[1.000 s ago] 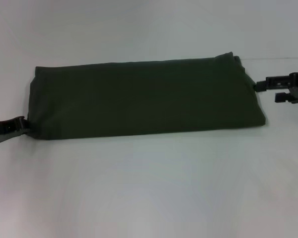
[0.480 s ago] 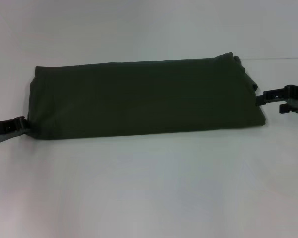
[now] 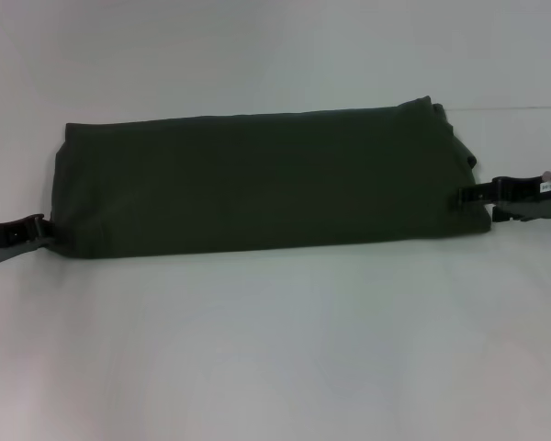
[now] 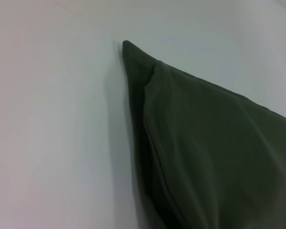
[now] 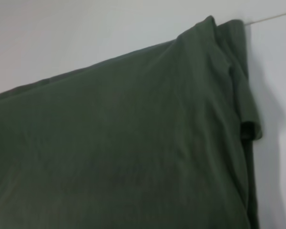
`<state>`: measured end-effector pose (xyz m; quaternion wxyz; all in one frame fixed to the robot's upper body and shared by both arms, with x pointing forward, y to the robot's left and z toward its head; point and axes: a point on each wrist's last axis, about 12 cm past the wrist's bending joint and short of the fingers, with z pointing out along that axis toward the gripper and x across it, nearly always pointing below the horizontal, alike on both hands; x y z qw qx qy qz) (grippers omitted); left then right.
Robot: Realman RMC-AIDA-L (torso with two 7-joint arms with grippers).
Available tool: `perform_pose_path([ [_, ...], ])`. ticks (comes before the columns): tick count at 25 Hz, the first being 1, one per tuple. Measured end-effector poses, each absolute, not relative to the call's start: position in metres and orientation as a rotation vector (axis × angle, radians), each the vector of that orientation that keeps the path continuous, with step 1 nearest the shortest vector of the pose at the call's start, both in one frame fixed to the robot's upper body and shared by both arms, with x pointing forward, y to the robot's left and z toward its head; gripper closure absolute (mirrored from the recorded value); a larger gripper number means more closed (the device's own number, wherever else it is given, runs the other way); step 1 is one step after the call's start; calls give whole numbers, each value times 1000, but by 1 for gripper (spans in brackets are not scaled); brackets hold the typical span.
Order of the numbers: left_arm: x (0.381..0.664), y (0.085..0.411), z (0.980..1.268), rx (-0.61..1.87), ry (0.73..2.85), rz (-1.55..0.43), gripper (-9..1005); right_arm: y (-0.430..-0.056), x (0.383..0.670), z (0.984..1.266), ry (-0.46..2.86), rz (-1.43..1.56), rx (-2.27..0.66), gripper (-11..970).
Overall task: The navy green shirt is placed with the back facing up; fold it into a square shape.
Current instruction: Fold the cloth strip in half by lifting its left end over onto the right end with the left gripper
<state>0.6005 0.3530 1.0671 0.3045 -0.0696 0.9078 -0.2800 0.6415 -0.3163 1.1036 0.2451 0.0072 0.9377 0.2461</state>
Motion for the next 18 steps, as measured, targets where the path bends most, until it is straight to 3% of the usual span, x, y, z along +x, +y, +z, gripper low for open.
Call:
perform_pose_path([
  [18, 601, 353, 1068, -188, 2400, -742, 981, -303, 641, 1091, 2541, 648, -14, 110],
])
